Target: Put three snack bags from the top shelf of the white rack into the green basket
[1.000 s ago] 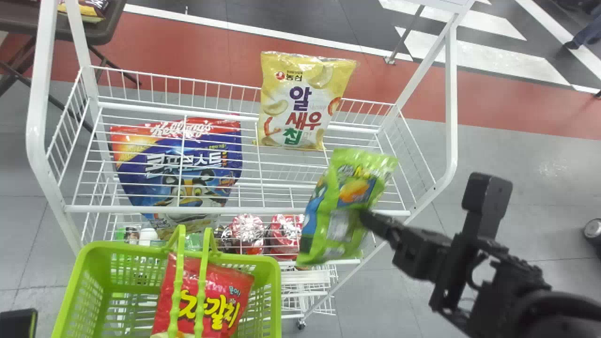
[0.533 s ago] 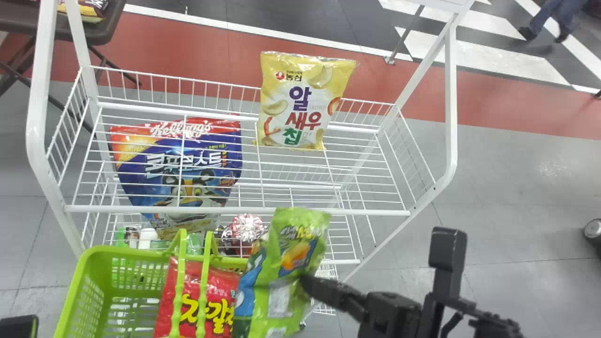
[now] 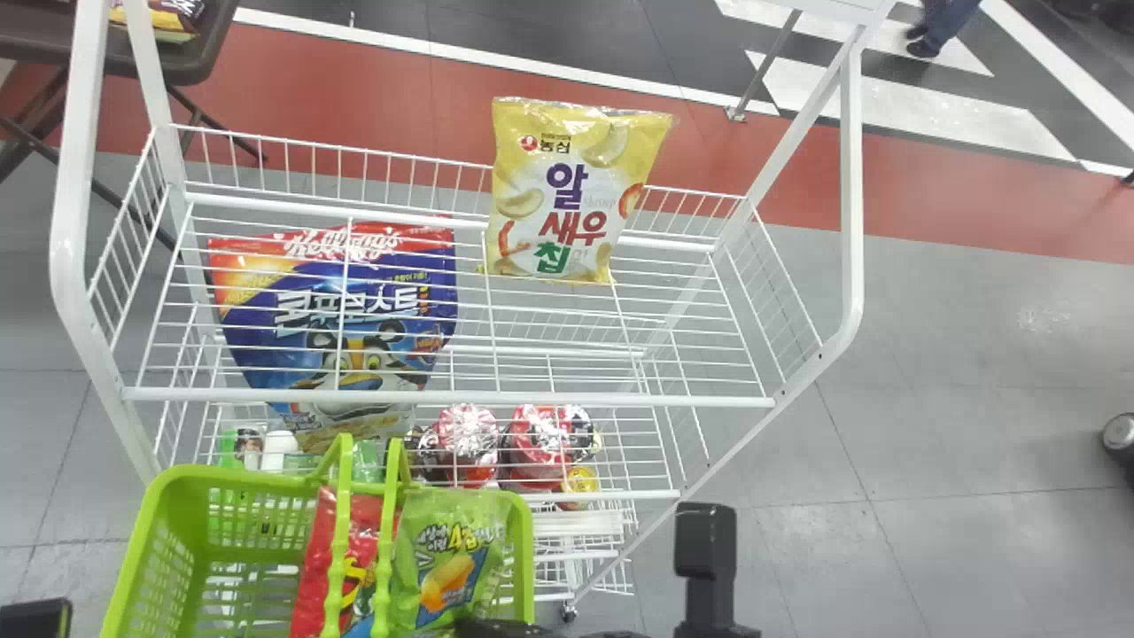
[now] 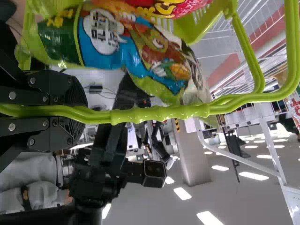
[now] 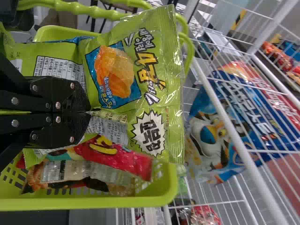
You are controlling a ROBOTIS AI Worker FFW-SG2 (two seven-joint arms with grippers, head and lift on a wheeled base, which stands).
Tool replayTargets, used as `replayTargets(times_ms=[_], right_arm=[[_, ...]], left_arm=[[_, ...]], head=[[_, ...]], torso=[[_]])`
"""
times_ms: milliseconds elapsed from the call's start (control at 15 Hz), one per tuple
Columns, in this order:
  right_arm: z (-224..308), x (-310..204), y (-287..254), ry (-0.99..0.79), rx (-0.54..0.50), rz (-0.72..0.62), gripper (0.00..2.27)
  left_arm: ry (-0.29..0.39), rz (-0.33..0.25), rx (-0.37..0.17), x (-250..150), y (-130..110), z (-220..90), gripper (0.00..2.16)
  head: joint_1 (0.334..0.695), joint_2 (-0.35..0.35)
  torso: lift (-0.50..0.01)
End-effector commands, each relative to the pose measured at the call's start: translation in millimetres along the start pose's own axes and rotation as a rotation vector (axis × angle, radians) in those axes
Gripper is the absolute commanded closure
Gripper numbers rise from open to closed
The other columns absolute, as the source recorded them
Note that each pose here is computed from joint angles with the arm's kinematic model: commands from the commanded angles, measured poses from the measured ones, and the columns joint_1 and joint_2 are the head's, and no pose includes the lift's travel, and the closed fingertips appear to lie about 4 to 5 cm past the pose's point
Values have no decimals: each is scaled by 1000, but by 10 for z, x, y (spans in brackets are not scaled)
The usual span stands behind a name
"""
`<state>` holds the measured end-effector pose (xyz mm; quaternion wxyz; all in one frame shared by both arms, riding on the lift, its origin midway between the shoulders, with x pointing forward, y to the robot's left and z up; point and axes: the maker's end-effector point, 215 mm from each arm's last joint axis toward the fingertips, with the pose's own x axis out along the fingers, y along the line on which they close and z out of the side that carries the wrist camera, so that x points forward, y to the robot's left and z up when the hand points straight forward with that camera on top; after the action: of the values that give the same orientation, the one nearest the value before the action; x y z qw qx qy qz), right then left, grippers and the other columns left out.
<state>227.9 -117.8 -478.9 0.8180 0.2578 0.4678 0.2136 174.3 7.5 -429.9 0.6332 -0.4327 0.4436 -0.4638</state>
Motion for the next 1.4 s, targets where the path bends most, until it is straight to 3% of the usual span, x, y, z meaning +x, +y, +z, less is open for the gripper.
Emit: replayTargets(times_ms=[0,267,467,533,600,733,800,1200,1333], right_arm=[[-5,34,-169,-9,-39,-72,2142],[-80,41,-448,23,-97,-197,2138],[-254,146,-260,84,-139,-150,2111],[-260,156,-248,85,-141,-155,1986],[-248,164,-225,82,-139,-152,1679],[-166,125,-217,66,-146,-153,232],[-159,88,-213,69,-147,-157,12],[-48,-129,-241,50,-139,-167,46],[429,-225,-195,-101,-194,-170,46]], left_arm=[[-1,0,1,-10,-1,-2,2145],[3,-3,0,19,-13,-17,2145],[7,-2,2,32,-17,-27,2145],[7,-1,4,32,-21,-27,2145],[6,-1,4,26,-24,-28,2145],[2,7,-3,-19,-9,-59,2145],[0,9,-1,-30,-13,-56,2145],[-6,8,4,-28,-18,-44,2145],[-18,8,6,-40,-10,-62,2145]], head=[[695,-348],[695,-350],[695,-350],[695,-350],[695,-350],[695,-350],[695,-350],[695,-350],[695,-350]], torso=[[0],[0],[0],[0],[0],[0],[0],[0],[0]])
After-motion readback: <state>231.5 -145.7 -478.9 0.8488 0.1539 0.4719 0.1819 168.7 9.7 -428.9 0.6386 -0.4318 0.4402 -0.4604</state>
